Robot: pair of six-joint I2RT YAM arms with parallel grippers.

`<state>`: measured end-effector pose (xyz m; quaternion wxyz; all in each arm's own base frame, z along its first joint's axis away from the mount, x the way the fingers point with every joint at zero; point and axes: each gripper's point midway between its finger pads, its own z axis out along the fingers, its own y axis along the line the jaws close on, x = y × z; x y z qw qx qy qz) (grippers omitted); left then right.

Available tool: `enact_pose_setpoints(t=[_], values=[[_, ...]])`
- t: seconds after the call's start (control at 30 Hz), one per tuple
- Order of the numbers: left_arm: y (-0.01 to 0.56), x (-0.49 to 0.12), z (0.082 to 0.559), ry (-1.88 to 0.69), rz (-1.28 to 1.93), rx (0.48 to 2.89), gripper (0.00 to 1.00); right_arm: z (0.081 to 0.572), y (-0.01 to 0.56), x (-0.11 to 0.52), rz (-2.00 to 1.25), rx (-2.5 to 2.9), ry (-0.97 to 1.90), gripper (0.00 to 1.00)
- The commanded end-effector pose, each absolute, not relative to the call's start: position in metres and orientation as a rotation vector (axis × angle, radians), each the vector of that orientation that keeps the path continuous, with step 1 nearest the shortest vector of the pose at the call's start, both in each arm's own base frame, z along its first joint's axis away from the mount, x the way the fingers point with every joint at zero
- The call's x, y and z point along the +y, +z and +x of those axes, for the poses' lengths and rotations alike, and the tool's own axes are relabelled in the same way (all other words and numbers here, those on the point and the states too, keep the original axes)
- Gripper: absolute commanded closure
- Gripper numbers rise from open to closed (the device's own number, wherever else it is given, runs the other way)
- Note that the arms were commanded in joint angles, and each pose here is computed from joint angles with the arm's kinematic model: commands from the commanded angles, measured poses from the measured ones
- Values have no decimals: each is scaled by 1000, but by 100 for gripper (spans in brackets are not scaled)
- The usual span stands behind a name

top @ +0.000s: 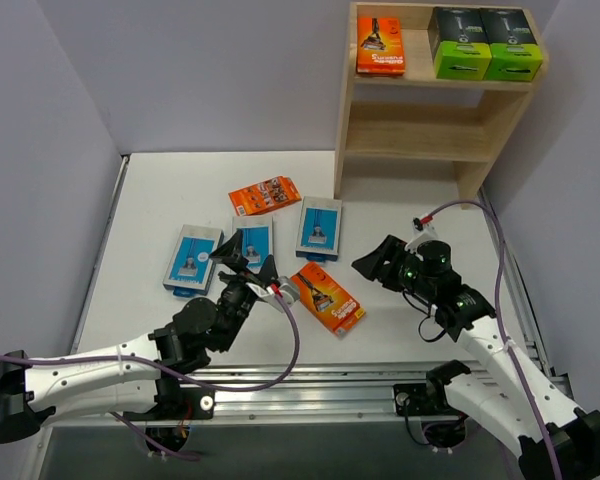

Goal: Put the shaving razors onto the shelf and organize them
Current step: Place the shaving razor onto shelf, then grab a shaving razor with the right arm

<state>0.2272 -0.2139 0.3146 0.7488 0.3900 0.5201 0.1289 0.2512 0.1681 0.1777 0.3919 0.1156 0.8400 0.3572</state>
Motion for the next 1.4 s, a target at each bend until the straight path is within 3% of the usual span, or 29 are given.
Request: enact_pose_setpoints(t=[0.0, 0.47, 1.37], values=[[336, -214, 234, 246, 760, 1154, 6, 237, 167, 165, 368, 2149, 893, 44], [320, -205, 267, 350, 709, 1279, 6, 189, 98, 160, 522, 2259, 921, 56], [308, -215, 278, 343, 755, 1336, 6, 199, 29, 158, 615, 2320, 832, 59]])
